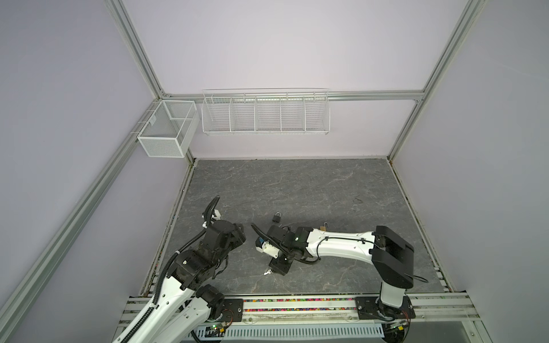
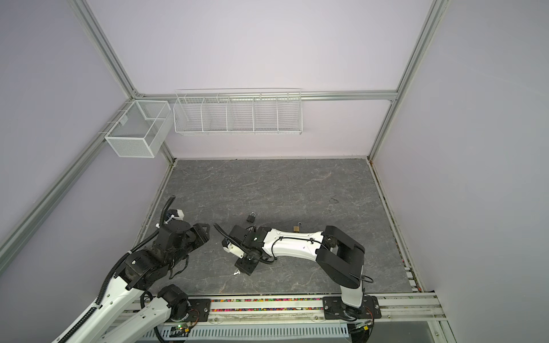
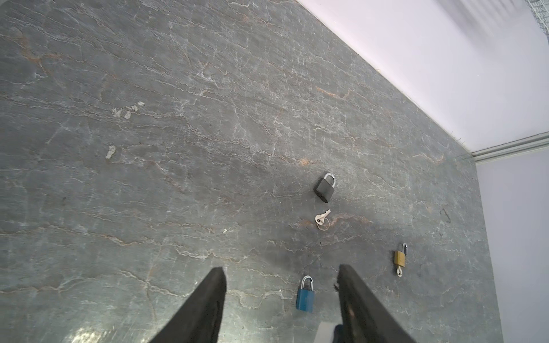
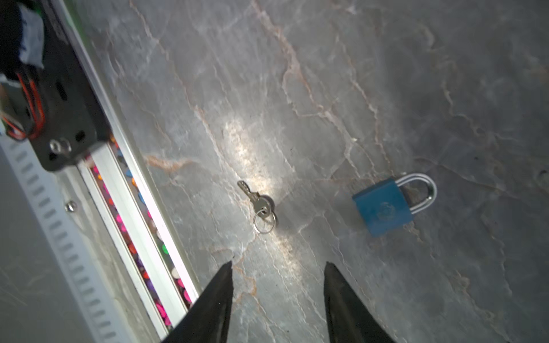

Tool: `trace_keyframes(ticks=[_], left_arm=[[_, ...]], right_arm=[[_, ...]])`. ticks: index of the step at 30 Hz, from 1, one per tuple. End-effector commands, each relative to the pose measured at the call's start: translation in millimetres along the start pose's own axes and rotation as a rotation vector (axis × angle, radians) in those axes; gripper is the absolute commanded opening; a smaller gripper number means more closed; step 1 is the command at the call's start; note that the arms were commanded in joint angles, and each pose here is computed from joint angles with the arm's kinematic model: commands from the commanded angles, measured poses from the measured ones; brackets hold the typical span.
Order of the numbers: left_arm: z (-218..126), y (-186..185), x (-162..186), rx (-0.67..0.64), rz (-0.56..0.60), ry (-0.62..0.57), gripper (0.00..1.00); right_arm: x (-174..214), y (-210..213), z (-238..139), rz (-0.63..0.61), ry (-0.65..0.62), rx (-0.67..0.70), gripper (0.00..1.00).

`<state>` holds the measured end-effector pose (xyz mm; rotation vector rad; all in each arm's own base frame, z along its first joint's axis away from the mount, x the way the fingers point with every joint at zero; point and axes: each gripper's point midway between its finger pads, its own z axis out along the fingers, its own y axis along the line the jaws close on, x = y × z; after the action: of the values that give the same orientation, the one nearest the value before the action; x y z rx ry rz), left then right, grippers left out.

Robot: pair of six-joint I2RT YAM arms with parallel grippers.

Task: Unlock with the key
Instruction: 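Move the right gripper to the silver key ring and close on it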

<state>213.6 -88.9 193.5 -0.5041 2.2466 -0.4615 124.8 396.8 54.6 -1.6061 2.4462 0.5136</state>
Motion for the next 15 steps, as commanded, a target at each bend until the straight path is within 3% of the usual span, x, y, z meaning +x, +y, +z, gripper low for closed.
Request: trace_keyframes(ticks=[1, 15], left_arm=[[-7.0, 14.0, -0.8, -0.065, -0.011, 0.001, 0.6], [-25.3, 31.9, -10.2, -0.112, -0.052, -0.059, 0.6]], right_arm=[[7.6, 8.7, 1.4, -0.14, 0.018, -0.028, 0.49], [5.7, 5.7, 24.9, -0.261, 0.069, 0.049, 0.36]])
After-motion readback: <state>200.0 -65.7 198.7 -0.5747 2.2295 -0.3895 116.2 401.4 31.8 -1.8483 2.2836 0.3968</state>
